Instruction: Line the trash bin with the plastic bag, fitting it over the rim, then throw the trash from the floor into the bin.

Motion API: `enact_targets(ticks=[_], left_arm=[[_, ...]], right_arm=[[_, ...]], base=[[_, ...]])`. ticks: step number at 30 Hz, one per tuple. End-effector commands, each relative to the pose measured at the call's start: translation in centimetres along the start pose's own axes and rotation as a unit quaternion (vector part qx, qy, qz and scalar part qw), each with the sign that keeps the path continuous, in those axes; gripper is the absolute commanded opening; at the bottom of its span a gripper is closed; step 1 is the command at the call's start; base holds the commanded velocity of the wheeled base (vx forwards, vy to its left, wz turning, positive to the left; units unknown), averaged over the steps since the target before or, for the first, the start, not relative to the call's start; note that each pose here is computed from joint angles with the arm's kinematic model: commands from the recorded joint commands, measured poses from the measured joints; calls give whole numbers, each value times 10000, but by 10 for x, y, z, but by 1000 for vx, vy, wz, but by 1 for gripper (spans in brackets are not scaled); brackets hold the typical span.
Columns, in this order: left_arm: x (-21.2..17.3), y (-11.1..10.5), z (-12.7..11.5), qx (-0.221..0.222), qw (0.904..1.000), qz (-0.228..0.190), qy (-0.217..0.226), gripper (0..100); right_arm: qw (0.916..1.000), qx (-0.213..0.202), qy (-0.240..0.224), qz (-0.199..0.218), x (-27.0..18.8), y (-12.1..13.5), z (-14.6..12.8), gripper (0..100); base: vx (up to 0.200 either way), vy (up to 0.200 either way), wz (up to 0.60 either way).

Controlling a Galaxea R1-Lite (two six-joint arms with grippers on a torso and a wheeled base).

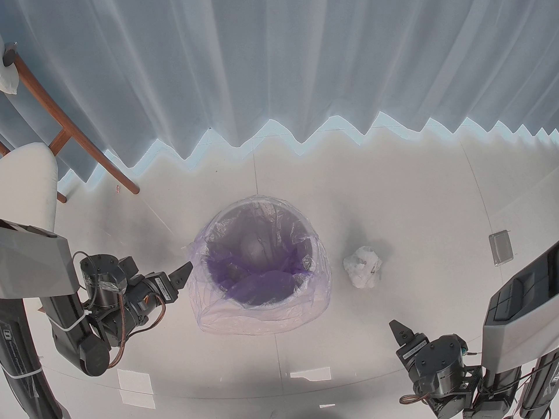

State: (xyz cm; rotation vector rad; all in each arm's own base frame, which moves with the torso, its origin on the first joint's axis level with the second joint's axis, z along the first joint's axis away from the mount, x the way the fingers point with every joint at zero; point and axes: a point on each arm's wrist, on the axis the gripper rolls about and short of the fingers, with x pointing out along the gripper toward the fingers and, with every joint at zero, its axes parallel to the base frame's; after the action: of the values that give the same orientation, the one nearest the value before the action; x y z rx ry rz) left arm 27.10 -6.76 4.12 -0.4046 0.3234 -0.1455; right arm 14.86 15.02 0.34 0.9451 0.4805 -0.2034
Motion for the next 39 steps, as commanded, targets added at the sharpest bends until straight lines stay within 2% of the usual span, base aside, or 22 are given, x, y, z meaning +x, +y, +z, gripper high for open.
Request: enact_targets(ticks=[1, 10, 30, 34, 39], left_arm=[[15, 13, -11, 112, 9990, -231, 371, 100], [31, 27, -10, 42, 9990, -267, 356, 100], [78, 25, -10, 95, 9989, -467, -22, 100], [85, 28, -19, 92, 9990, -425, 52, 100], [87, 29, -18, 75, 9990, -431, 21, 100]], right_arm=[[10000, 71, -40, -10, -4, 0, 6, 100], [9999, 97, -40, -61, -3, -2, 6, 100], [9998, -4, -7, -176, 0, -7, 2, 100], [9998, -38, 6, -217, 2, -9, 0, 100], [9997, -48, 7, -229, 3, -9, -1, 100]], base=[[0, 0, 0], [0, 0, 0], [0, 0, 0], [0, 0, 0], [0, 0, 0]])
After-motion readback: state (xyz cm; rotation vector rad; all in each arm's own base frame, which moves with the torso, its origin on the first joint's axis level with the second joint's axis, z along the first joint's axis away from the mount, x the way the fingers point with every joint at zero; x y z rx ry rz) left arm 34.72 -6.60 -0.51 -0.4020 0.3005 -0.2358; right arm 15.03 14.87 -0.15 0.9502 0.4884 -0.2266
